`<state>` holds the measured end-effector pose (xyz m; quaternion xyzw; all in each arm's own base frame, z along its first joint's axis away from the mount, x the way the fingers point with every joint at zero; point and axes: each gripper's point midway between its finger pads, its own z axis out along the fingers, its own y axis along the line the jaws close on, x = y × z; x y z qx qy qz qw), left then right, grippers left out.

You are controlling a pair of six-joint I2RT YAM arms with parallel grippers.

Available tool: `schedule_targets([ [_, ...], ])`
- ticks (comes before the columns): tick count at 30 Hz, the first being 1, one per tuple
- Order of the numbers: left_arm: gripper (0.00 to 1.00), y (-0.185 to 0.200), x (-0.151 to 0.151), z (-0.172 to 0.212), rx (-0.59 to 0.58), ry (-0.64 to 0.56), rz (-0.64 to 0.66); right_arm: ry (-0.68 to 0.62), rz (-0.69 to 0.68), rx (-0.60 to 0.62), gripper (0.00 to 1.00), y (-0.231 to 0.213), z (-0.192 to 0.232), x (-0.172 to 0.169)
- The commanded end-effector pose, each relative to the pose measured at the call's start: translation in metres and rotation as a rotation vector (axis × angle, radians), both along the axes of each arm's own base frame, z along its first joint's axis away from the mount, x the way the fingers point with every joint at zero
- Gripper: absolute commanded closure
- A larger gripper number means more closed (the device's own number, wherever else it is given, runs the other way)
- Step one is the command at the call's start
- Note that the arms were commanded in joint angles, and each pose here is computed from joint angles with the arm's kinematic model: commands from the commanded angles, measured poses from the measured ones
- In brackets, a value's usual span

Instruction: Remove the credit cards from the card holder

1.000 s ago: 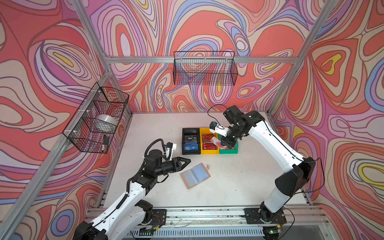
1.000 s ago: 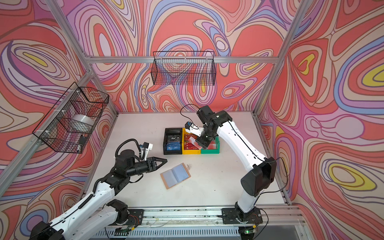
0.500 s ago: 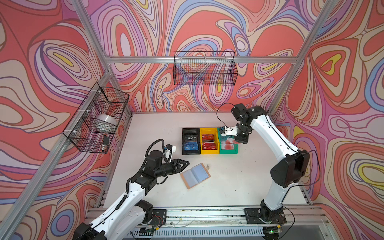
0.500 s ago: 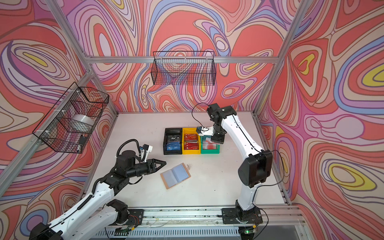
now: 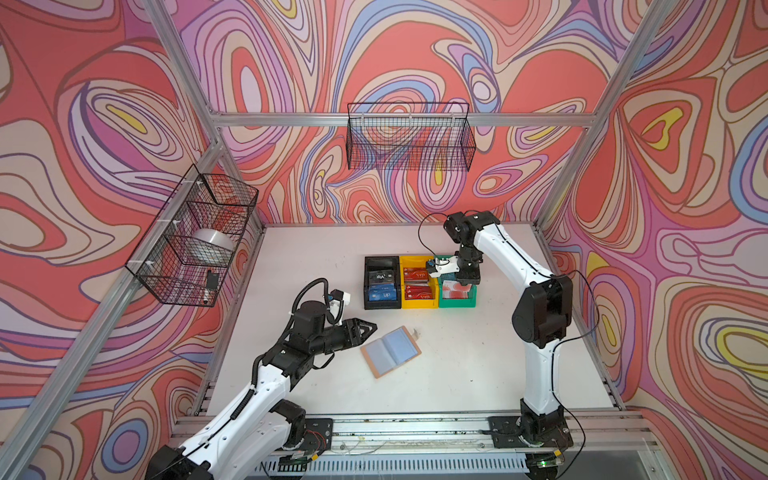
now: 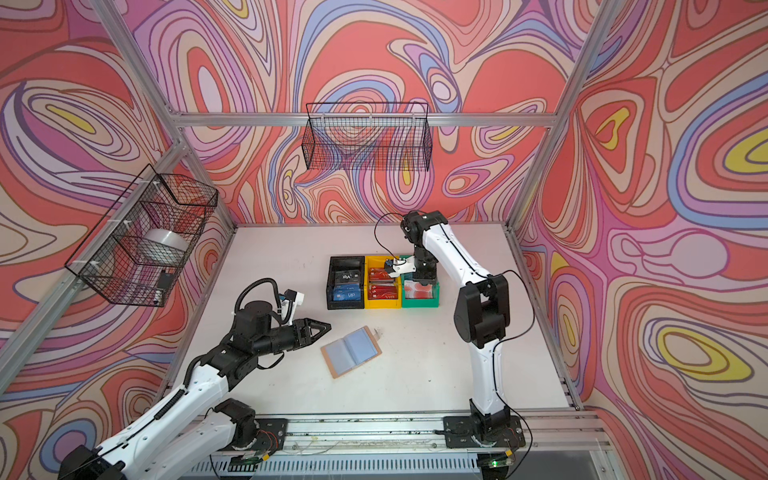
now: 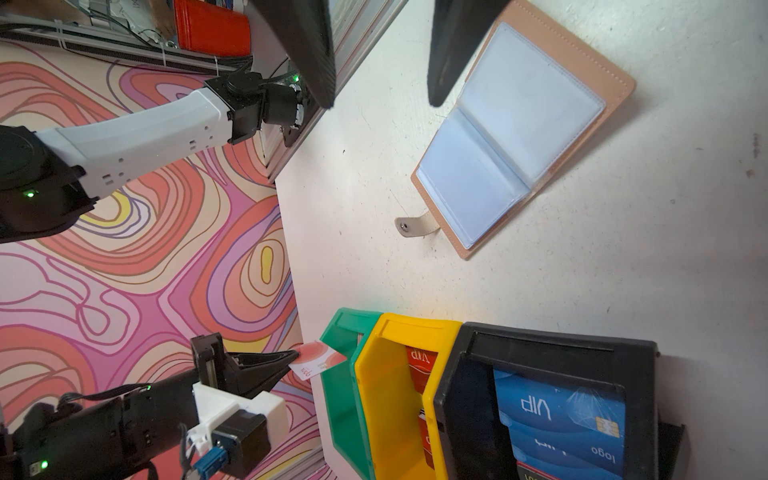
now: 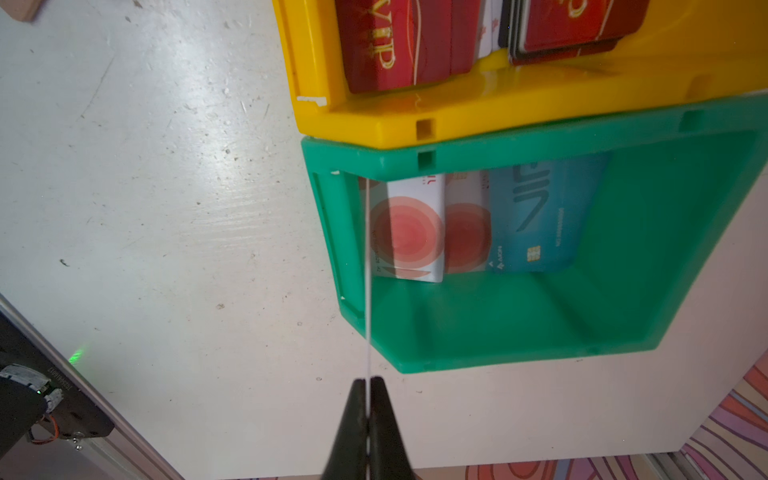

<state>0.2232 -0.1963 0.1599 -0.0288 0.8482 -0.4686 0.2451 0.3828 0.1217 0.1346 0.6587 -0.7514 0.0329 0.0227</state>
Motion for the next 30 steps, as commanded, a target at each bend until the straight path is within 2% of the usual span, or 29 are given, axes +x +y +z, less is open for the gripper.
schedule_targets([
  [1,0.59,0.001,0.007,0.006,0.01,-0.018,0.013,0.008,0.007,0.011,1.0,-0.003,-0.005,0.007],
  [19,0.59,0.002,0.018,-0.006,0.025,0.02,0.018,0.068,0.007,0.001,1.0,-0.007,-0.044,0.023],
  [30,0.59,0.003,0.02,-0.005,0.021,0.017,0.024,0.12,0.012,-0.007,1.0,-0.008,-0.06,0.017],
])
